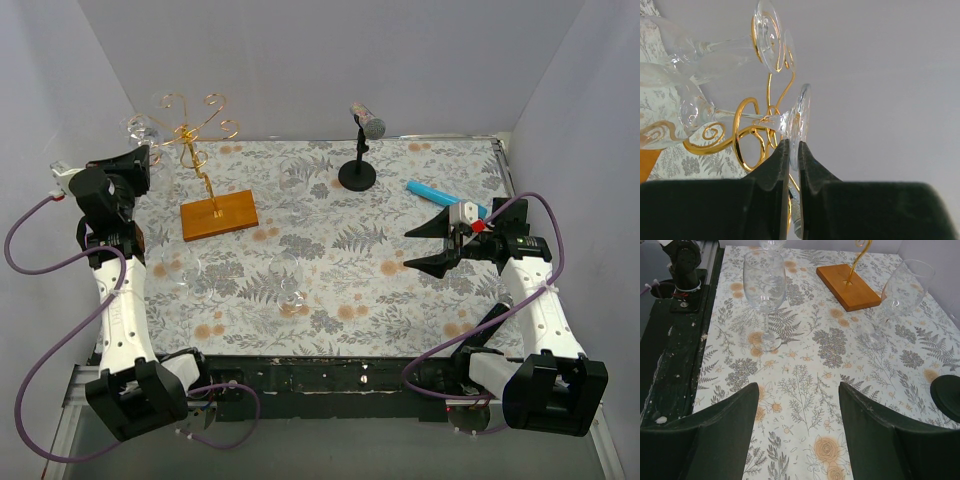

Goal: Place the wine glass upside down on the wine glass rack
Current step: Turn the wine glass upside down at the wine rack.

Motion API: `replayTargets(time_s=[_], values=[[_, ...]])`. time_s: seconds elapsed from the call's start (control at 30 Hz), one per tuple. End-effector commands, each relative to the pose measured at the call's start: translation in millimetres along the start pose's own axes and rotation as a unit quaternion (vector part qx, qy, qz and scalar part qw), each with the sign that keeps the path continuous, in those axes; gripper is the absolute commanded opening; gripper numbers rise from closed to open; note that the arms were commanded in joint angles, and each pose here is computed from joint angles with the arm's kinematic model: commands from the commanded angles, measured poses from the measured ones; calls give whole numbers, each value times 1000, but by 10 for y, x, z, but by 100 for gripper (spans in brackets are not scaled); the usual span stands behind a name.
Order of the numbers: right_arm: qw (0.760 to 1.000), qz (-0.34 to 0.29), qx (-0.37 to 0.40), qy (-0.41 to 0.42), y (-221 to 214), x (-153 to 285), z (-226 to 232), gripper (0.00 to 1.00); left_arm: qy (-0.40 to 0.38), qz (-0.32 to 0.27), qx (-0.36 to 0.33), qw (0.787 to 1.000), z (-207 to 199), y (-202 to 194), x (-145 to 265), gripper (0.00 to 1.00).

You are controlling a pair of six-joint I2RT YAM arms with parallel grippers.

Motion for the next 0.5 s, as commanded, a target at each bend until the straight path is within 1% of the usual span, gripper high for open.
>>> replayTargets(time_s=[0.0, 0.47], values=[[1000, -9, 22, 2, 118, 3, -53, 73, -81, -2, 141, 987, -471, 58, 161, 0], [1000, -7, 24, 1, 115, 4, -55, 73, -78, 0, 161, 984, -391, 45, 273, 0]])
Point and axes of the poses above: each gripper's point midway between its finger pads, its own x axis back along the fingers, its own z axis along the line the jaws close on, y = z × x, the point moved 10 cm from there along x, back along the fingers, and after that the axes turned 5 degrees about x, right-handed, at the moved point
